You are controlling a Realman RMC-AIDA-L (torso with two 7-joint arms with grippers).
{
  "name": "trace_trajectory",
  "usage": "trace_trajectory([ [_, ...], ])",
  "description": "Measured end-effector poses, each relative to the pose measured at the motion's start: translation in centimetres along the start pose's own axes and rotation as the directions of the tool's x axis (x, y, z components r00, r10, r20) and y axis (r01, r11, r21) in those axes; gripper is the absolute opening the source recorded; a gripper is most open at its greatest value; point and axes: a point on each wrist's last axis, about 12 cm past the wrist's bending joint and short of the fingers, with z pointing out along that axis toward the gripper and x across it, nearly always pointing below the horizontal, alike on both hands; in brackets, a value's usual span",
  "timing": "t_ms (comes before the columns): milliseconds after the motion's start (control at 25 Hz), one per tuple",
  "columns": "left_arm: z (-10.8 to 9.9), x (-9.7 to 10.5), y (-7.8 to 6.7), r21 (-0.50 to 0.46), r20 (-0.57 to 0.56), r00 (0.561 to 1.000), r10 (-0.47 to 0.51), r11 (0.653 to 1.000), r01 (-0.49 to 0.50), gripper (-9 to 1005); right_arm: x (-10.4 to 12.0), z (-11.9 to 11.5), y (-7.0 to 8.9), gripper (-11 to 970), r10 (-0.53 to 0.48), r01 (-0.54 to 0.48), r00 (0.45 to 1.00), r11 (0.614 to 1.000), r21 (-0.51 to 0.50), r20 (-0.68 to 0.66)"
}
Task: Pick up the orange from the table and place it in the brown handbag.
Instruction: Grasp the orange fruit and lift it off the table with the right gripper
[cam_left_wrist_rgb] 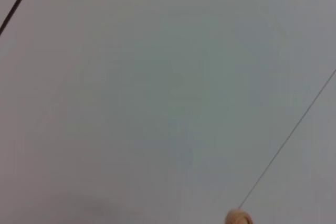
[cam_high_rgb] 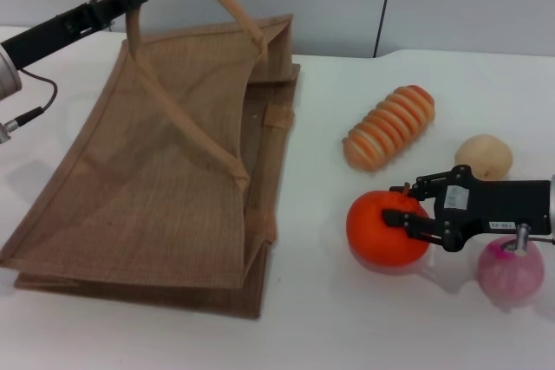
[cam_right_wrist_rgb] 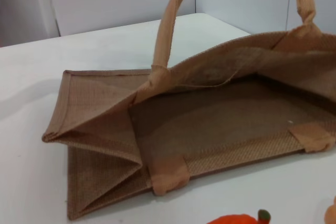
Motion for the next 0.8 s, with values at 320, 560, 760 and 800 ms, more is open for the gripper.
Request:
trace_trajectory([
  [320,0.13,0.06,-0.08,0.008,-0.003,1.000,-0.005,1.000,0.005,123,0.05,0.08,0.14,317,-0.026,0.026,1.000,1.000,-0.016,-0.011],
  [560,0.18,0.04,-0.20,0.018,-0.005,1.000,-0.005,1.000,0.005,123,-0.05,-0.10,0.34,263,-0.038,0.038,0.999,0.999,-0.028,0.010],
  [760,0.20,-0.08,-0.48,0.044,-0.003,1.000,-0.005,0.999,0.005,123,-0.64,-0.59,0.46,224,-0.079,0.082,0.994,0.996,-0.030,0.078],
  [800,0.19,-0.12,-0.54,0.049,-0.001,1.000,-0.006,0.999,0.006,123,-0.90,-0.75,0.49,216,-0.091,0.095,0.991,0.995,-0.032,0.099],
])
